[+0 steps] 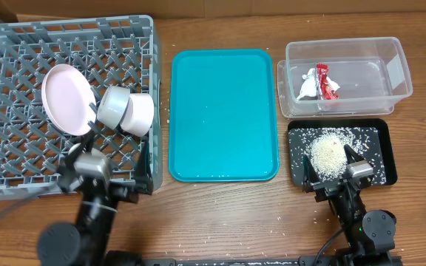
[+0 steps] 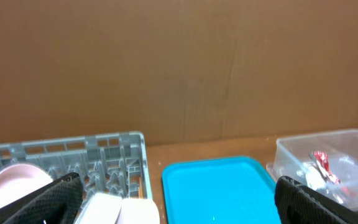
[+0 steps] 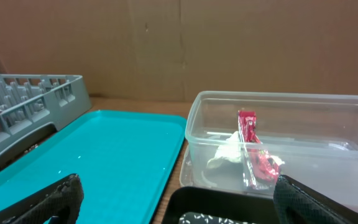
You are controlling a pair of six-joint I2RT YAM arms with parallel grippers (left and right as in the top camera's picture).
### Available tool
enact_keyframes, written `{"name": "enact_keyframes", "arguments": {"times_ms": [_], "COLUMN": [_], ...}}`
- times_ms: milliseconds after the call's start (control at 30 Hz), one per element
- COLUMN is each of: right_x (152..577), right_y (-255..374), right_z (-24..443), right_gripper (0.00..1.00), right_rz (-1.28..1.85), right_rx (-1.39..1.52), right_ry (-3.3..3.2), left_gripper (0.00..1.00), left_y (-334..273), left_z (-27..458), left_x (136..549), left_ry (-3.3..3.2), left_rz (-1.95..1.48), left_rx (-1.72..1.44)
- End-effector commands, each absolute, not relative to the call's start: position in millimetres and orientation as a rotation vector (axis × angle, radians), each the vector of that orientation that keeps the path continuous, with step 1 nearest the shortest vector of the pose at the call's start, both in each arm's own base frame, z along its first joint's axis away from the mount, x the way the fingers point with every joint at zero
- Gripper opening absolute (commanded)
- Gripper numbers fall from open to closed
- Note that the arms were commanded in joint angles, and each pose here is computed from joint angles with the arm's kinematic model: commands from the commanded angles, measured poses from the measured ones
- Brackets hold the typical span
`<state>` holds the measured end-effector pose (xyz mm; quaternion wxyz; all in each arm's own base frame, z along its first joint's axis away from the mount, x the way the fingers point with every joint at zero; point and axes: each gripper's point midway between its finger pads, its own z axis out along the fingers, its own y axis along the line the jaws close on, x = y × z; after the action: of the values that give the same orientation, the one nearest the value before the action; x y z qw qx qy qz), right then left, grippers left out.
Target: Sort waste into correct bins and load items into the dishwasher
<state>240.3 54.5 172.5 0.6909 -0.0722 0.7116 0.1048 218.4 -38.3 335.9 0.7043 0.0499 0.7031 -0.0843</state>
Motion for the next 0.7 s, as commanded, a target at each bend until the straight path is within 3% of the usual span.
{"name": "enact_keyframes", "arguments": {"times_ms": [0, 233, 667], "right_x": [241, 241, 241], "right_y": [54, 54, 54], "right_z": [171, 171, 171], "right_gripper": [1.00, 1.00, 1.00], "right_rz": [0.230, 0.230, 0.230], "right_rx": [-0.158, -0.158, -0.158], "right_ry": [1.586, 1.586, 1.586], "left_gripper": [1.00, 1.00, 1.00], "left_y": [-45, -47, -48], "left_z": [297, 234, 185], "left_x": [213, 225, 241], "left_ry": [1.533, 1.517, 1.524], "left_rz": [-0.208, -0.223, -0.219], "left_rx": [0.156, 0.154, 0.150]}}
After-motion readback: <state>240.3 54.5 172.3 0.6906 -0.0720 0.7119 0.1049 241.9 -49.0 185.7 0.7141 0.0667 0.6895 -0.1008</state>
